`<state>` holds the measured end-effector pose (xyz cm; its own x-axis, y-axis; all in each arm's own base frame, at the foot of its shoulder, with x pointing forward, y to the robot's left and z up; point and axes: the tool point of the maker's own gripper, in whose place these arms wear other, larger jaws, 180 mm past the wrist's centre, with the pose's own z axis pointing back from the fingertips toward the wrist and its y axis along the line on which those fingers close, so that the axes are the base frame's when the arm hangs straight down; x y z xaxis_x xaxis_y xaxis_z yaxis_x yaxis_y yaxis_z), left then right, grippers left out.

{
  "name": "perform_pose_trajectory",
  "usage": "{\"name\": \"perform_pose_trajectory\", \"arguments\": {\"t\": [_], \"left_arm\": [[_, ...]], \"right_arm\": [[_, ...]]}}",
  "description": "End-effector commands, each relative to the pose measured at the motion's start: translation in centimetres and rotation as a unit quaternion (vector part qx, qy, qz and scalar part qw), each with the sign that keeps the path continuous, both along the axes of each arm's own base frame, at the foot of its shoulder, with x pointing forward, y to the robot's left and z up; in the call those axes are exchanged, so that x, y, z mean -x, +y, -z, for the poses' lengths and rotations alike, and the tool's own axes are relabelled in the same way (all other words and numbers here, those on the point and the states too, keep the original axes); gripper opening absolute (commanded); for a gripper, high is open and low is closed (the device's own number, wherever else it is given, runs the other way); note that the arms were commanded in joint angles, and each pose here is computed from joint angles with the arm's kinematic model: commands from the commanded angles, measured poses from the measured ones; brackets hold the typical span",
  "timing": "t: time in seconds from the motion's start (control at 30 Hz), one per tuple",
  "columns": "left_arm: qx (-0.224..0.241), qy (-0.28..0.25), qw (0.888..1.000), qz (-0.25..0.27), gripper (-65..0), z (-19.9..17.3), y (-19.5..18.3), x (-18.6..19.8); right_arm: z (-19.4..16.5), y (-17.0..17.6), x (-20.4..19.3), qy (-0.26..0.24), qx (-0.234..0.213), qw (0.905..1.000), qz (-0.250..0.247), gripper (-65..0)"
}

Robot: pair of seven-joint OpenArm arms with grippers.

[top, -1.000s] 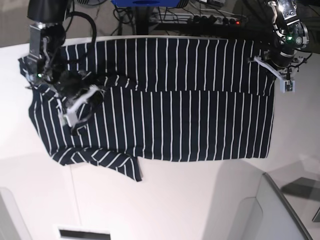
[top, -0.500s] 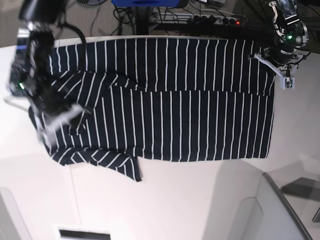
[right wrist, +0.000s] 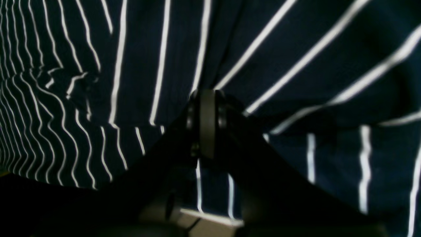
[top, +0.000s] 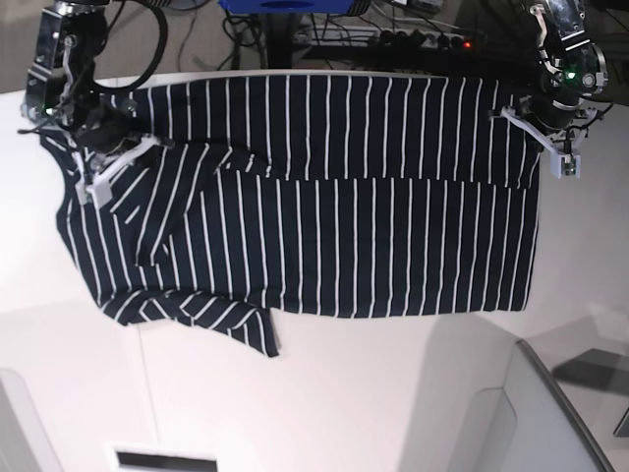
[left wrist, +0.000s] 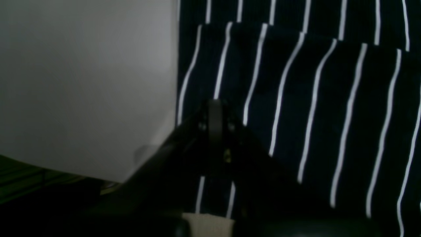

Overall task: Layout the t-shirt on the table in an organized manner, then fold the t-shirt properly
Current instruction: 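Pull the crumpled sleeve fabric with the right gripper toward the shirt's edge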

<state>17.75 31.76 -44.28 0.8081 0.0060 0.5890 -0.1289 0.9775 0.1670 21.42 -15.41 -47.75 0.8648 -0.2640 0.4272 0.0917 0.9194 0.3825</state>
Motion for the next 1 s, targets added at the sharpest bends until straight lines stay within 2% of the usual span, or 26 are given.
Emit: {"name": "perform_pose_trajectory", "arguments": {"t": [0.0,0.5,0.67,0.97], "left_arm": [[-0.010,-0.014,1.000,0.003,-65.0,-0.8,0.5,-0.5],[-0.013,-0.013,1.000,0.004,-65.0,-0.9,0.7,-0.4],[-0.013,-0.013,1.000,0.004,-65.0,-0.9,0.7,-0.4],[-0.013,-0.013,1.000,0.003,-65.0,-0.9,0.8,-0.4]], "right_arm": [[-0.5,-0.2,-0.5,-0.016,-0.002,0.9999,0.001,-64.4],[-0.3,0.0,-0.4,-0.013,-0.005,0.9999,0.002,-64.4],[0.3,1.6,-0.7,-0.005,-0.029,0.9996,0.006,-64.4],[-0.2,5.3,-2.5,-0.022,-0.056,0.9974,-0.039,-64.4]]}}
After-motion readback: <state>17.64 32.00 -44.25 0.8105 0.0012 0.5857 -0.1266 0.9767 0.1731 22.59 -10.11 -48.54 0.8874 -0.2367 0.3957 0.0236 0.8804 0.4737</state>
